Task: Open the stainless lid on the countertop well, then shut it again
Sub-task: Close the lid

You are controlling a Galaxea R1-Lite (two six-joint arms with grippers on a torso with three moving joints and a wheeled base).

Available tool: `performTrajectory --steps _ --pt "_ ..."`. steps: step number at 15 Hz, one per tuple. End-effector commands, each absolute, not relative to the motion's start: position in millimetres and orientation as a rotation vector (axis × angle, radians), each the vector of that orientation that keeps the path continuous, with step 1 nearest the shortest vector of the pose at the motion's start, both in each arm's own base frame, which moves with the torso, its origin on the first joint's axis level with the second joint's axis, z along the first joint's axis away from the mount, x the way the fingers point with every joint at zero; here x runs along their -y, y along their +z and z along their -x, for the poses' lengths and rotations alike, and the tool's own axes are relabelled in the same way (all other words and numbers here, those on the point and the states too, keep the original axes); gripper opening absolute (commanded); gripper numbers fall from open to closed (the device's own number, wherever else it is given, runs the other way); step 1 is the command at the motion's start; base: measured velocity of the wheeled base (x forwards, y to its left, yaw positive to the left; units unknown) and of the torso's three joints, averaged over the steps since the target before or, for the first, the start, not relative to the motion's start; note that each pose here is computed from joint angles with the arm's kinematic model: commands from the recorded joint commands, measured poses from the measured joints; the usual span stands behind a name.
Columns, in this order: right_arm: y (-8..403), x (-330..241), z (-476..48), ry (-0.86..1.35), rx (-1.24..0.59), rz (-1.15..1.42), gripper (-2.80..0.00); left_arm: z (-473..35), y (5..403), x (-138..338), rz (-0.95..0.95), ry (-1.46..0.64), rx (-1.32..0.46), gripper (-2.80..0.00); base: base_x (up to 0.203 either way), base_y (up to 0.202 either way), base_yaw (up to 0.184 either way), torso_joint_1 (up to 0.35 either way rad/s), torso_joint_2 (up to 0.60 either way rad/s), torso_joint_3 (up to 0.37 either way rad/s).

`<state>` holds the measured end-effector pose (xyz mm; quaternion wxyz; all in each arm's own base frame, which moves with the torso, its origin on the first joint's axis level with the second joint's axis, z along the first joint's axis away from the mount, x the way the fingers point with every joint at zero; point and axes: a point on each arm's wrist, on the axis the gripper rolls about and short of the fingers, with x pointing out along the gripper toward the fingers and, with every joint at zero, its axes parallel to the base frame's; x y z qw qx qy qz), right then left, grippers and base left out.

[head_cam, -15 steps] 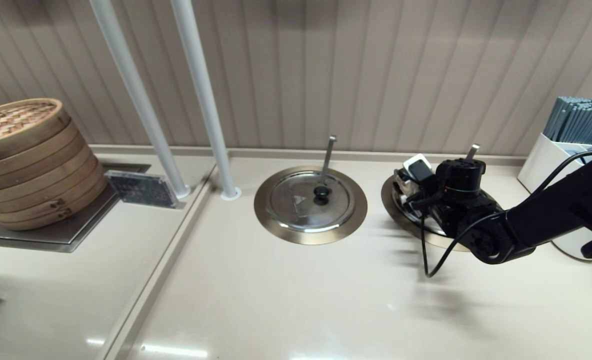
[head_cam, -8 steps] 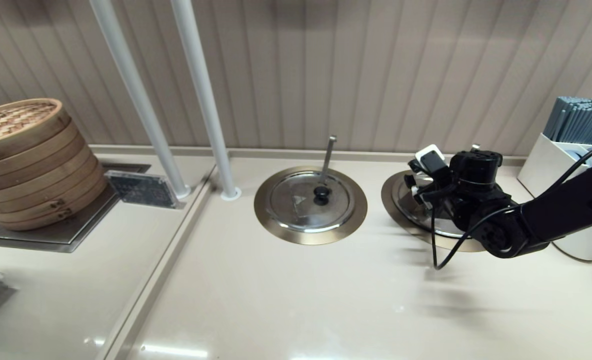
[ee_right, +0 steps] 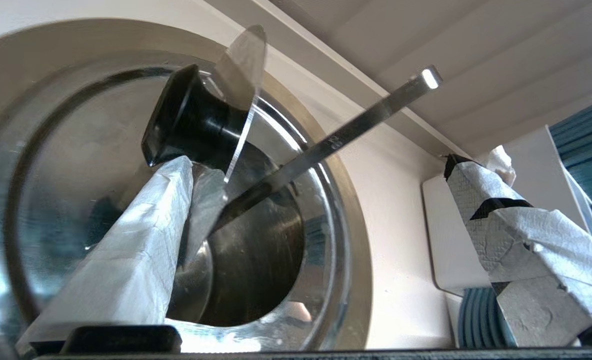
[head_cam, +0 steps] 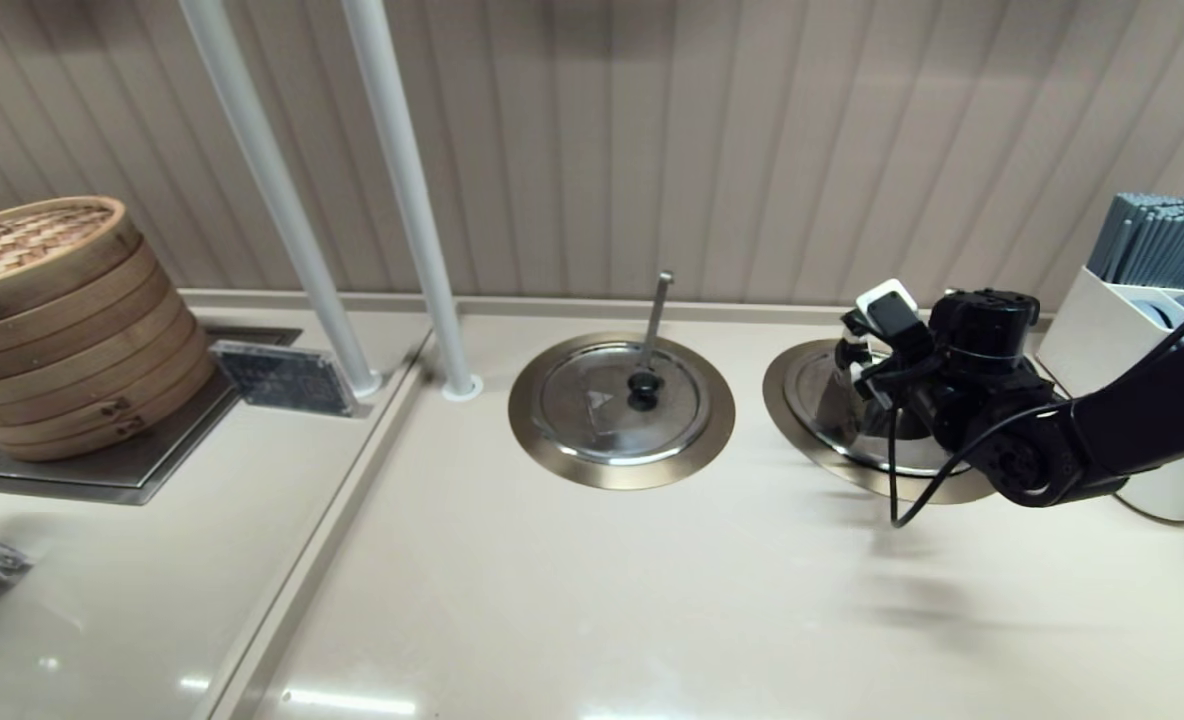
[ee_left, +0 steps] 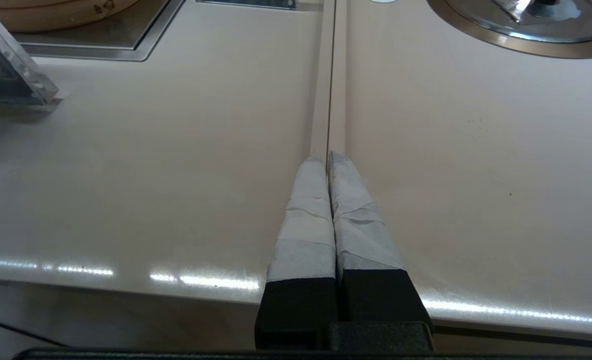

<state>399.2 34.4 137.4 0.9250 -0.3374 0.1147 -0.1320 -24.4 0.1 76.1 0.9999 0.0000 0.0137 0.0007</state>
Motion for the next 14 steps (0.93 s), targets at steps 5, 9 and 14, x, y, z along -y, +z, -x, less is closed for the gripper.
performTrajectory --steps 5,9,14 --pt "138 -2 -400 -0.345 -0.271 0.737 0.00 24 76 0 0.000 0.002 -0.028 -2.80 0.000 0.000 0.000 0.000 0.00 0.000" --pt "142 5 -399 -0.365 -0.266 0.734 0.00 24 76 0 0.000 0.002 -0.028 -2.80 0.000 0.000 0.000 0.000 0.00 0.000" --pt "146 4 -396 -0.366 -0.253 0.732 0.00 24 76 0 0.000 0.003 -0.028 -2.80 0.000 0.000 0.000 0.000 0.00 0.000"
